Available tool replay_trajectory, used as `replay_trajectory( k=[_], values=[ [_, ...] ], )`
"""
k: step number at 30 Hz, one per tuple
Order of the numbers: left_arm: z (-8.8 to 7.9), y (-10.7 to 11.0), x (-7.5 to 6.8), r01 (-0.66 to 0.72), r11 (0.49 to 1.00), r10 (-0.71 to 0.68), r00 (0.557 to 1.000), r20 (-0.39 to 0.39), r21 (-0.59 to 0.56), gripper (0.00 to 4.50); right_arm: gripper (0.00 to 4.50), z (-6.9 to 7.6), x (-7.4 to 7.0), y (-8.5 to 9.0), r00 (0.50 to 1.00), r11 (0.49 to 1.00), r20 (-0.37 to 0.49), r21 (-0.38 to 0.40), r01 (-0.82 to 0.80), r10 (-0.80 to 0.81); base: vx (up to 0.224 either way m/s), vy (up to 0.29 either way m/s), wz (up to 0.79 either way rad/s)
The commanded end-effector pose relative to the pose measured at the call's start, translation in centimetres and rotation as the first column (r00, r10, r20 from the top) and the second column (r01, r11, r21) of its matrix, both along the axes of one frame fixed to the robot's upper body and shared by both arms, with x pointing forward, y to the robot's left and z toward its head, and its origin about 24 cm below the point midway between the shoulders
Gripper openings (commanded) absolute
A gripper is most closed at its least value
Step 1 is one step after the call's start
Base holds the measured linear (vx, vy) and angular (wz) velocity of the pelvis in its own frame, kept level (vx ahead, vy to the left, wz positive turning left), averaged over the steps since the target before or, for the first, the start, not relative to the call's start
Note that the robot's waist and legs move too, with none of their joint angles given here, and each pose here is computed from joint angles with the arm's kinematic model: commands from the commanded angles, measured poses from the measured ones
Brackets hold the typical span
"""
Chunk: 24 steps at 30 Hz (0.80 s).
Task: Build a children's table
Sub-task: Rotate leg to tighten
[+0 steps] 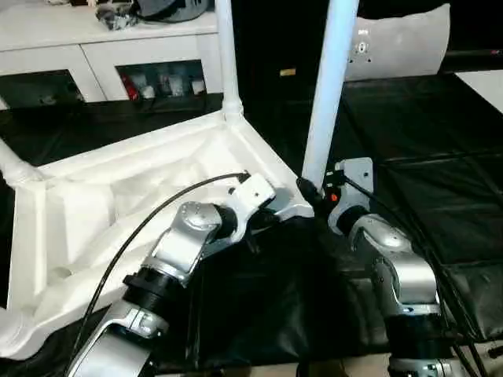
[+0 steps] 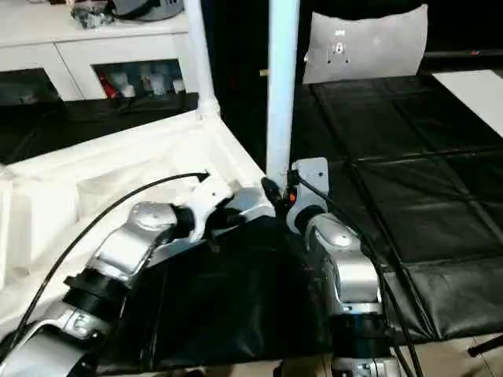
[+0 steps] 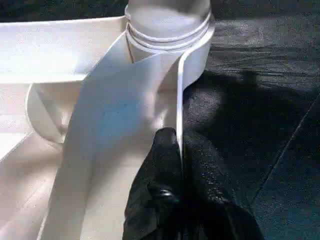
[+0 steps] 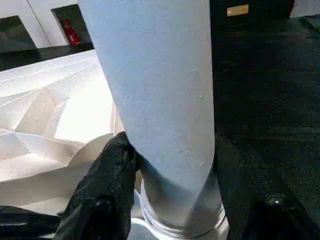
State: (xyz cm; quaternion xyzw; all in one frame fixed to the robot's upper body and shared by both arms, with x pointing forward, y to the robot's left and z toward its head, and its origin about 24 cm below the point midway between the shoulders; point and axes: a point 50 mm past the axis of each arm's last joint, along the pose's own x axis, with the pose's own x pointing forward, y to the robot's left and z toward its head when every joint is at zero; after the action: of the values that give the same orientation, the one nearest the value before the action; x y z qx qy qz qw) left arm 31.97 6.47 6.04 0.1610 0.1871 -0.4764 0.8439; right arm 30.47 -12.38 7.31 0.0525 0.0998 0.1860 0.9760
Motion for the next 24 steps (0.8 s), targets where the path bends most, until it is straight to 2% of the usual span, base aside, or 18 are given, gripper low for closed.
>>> replay_trajectory(
  k=[1, 2, 3, 4, 5, 7, 9, 11, 13, 16, 17, 19, 20, 23, 24],
  values=[
    [1.4, -0.7, 0.1, 0.061, 0.998, -0.059, 0.996, 0.068, -0.023, 0.0, 2.73, -0.2, -1.2, 3.1, 0.978, 0.976, 0.0, 0.077, -0.206, 0.206, 0.0, 0.0, 0.0],
    [1.4, -0.6, 0.1, 0.063, 0.998, -0.062, 0.996, 0.067, -0.023, 0.0, 2.86, -0.2, -1.2, 3.0, 0.978, 0.975, 0.001, 0.077, -0.207, 0.208, 0.0, 0.0, 0.0],
    [1.2, 0.0, -0.1, 0.092, 0.996, -0.091, 0.994, 0.065, -0.013, 0.0, 2.86, -0.1, -1.4, 2.4, 0.975, 0.972, 0.013, 0.073, -0.224, 0.224, 0.0, 0.0, 0.0],
    [1.1, 0.4, -0.2, 0.109, 0.994, -0.109, 0.992, 0.062, -0.007, 0.0, 3.11, -0.1, -1.5, 2.0, 0.973, 0.97, 0.021, 0.069, -0.232, 0.231, 0.0, 0.0, 0.0],
    [1.0, 0.9, -0.4, 0.132, 0.991, -0.132, 0.99, 0.055, 0.001, 0.0, 3.15, 0.1, -1.7, 1.4, 0.965, 0.963, 0.035, 0.059, -0.262, 0.26, 0.0, 0.0, 0.0],
    [1.0, 0.9, -0.4, 0.132, 0.991, -0.132, 0.99, 0.055, 0.001, 0.0, 3.26, 0.1, -1.7, 1.4, 0.965, 0.963, 0.035, 0.059, -0.262, 0.26, 0.0, 0.0, 0.0],
    [0.6, 1.9, -1.0, 0.219, 0.975, -0.22, 0.975, 0.032, 0.021, 0.0, 3.53, 0.4, -2.2, 0.2, 0.927, 0.928, 0.06, 0.015, -0.373, 0.371, 0.0, 0.0, 0.0],
    [0.3, 3.3, -1.8, 0.349, 0.936, -0.35, 0.937, -0.001, 0.052, 0.0, 3.64, 0.7, -3.0, -1.5, 0.867, 0.869, 0.052, -0.031, -0.495, 0.496, 0.0, 0.0, 0.0],
    [0.2, 3.9, -1.9, 0.38, 0.922, -0.379, 0.925, -0.02, 0.077, 0.0, 3.92, 0.8, -3.1, -2.1, 0.846, 0.847, 0.043, -0.046, -0.529, 0.531, 0.0, 0.0, 0.0],
    [0.1, 4.7, -2.3, 0.458, 0.884, -0.455, 0.889, -0.051, 0.093, 0.0, 4.06, 0.9, -3.3, -3.1, 0.809, 0.808, 0.02, -0.068, -0.585, 0.587, 0.0, 0.0, 0.0],
    [0.2, 4.9, -2.4, 0.492, 0.866, -0.488, 0.871, -0.062, 0.09, 0.0, 4.27, 0.9, -3.4, -3.6, 0.788, 0.784, 0.001, -0.101, -0.612, 0.615, 0.0, 0.0, 0.0],
    [0.4, 5.0, -2.5, 0.534, 0.842, -0.529, 0.845, -0.079, 0.078, 0.0, 4.27, 1.0, -3.7, -4.2, 0.741, 0.735, -0.027, -0.104, -0.67, 0.671, 0.0, 0.0, 0.0],
    [0.4, 5.0, -2.5, 0.534, 0.842, -0.529, 0.845, -0.079, 0.078, 0.0, 4.27, 1.0, -3.7, -4.2, 0.741, 0.735, -0.027, -0.104, -0.67, 0.671, 0.0, 0.0, 0.0],
    [0.6, 5.3, -3.0, 0.644, 0.761, -0.635, 0.764, -0.118, 0.076, 0.0, 4.27, 1.4, -4.8, -4.7, 0.582, 0.578, -0.08, -0.072, -0.813, 0.809, 0.0, 0.0, 0.0],
    [0.6, 5.3, -3.0, 0.652, 0.754, -0.642, 0.757, -0.12, 0.076, 0.0, 4.27, 1.4, -4.8, -4.7, 0.571, 0.567, -0.085, -0.068, -0.821, 0.816, 0.0, 0.0, 0.0]
  ],
)
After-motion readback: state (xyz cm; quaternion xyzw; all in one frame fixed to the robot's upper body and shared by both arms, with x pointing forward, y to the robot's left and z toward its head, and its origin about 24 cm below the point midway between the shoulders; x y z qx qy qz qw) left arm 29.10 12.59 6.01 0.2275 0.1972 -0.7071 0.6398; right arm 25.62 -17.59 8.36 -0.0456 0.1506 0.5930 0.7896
